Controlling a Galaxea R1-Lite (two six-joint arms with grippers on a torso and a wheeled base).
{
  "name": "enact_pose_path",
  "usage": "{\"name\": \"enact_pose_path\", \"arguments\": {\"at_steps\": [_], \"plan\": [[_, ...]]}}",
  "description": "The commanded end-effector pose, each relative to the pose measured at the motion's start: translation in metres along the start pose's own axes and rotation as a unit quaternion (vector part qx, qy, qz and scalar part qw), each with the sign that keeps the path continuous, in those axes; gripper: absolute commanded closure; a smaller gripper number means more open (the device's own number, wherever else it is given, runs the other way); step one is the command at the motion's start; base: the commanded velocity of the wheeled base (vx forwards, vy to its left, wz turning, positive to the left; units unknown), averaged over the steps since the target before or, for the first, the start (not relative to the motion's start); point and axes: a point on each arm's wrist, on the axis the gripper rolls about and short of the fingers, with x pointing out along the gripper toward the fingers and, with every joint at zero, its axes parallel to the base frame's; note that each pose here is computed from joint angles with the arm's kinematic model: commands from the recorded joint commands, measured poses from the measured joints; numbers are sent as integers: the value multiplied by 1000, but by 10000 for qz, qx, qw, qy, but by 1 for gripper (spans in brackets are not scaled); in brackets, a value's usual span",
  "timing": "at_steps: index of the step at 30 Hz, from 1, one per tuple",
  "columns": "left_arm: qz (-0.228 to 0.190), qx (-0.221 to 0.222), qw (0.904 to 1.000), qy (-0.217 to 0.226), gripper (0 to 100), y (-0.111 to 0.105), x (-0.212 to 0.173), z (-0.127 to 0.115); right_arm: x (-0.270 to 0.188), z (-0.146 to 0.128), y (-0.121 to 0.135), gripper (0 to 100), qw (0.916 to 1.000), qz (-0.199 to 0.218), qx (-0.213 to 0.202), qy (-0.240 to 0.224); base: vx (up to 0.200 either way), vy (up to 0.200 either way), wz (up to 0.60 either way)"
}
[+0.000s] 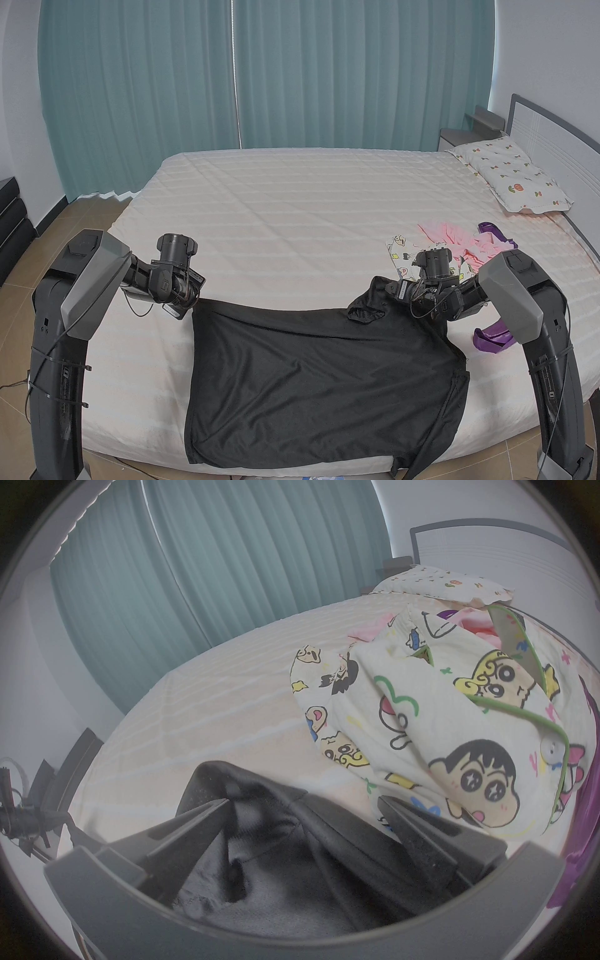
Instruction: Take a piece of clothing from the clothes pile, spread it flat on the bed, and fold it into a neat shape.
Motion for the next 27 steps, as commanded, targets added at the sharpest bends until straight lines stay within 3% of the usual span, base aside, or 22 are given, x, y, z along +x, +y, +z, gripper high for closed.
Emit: {"name": "enact_pose_path", "arguments": {"at_steps": [1, 5, 9, 16, 22, 27], "plan": [[0, -1, 10000, -1, 100, 0, 0, 0, 2, -5, 1, 100, 9999, 5, -88, 51, 0, 0, 0], [0, -20, 10000, -28, 100, 0, 0, 2, 2, 0, 3, 100, 9999, 59, 3, -84, 0, 0, 0], [-25, -90, 9999, -107, 100, 0, 0, 12, -1, 18, 6, 100, 9977, 241, 255, -576, 0, 0, 0], [-189, -184, 9990, -356, 100, -8, -11, 37, -3, 46, -15, 100, 9924, 170, 705, -996, 0, 0, 0], [-418, -58, 9971, -627, 100, -25, -21, 66, -2, 63, -9, 100, 9848, 311, 1096, -1309, 0, 0, 0], [103, 142, 9989, -425, 100, -19, 10, 59, 8, 53, -11, 100, 9860, 259, 1083, -1241, 0, 0, 0]]}}
